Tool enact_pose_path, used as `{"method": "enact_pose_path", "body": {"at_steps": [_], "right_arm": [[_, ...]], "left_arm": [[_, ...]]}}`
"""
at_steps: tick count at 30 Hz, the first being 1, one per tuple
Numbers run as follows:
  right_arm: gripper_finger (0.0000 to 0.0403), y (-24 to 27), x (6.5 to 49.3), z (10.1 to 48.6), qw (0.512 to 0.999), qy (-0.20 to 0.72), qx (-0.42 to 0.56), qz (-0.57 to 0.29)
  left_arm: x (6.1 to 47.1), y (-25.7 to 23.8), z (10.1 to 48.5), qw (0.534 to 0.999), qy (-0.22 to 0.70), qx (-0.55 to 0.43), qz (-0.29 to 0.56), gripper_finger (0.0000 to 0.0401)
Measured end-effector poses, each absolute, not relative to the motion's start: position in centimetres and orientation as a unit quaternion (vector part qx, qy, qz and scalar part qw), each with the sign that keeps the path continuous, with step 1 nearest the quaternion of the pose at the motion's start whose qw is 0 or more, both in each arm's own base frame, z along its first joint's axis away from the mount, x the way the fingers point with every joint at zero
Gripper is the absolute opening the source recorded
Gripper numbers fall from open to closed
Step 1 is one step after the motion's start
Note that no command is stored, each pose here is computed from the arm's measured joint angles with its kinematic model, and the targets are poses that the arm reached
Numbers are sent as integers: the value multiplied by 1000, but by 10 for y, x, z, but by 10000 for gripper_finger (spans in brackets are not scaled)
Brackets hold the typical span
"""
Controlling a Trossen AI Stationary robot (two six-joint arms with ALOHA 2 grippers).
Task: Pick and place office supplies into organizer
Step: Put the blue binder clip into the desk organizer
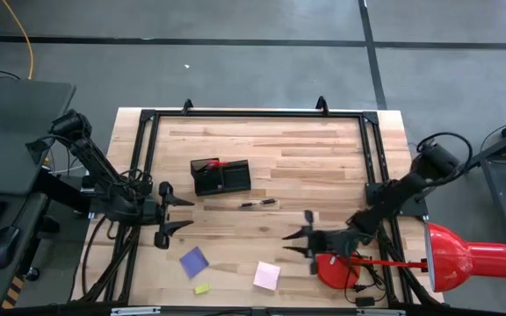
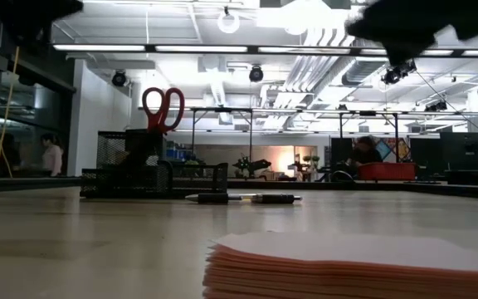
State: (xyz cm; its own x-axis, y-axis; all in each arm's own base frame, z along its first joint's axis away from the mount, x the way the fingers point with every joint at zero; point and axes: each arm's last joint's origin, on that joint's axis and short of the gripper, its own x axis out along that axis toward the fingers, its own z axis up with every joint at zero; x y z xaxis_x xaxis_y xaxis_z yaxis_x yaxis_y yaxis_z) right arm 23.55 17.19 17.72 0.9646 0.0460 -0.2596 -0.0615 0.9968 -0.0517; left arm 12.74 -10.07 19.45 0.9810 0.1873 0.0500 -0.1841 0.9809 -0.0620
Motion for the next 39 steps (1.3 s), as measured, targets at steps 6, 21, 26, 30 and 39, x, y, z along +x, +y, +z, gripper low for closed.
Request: {"method": "enact_pose_path", "body": {"at_steps": [6,21,26,30,39], "right_arm": [[98,153,217,155,990,136,-33,-13],[98,148,209,140,986,168,7,7],[98,147,209,141,986,167,17,2],[98,147,209,141,986,165,22,-2],[98,147,209,140,986,167,25,-3]], "left_arm": [[135,-96,184,987,32,-34,152,239],[136,-109,207,929,341,-113,92,183],[136,-114,198,890,423,-150,77,168],[138,-119,187,871,460,-154,78,168],[145,-127,162,843,509,-130,117,168]]}}
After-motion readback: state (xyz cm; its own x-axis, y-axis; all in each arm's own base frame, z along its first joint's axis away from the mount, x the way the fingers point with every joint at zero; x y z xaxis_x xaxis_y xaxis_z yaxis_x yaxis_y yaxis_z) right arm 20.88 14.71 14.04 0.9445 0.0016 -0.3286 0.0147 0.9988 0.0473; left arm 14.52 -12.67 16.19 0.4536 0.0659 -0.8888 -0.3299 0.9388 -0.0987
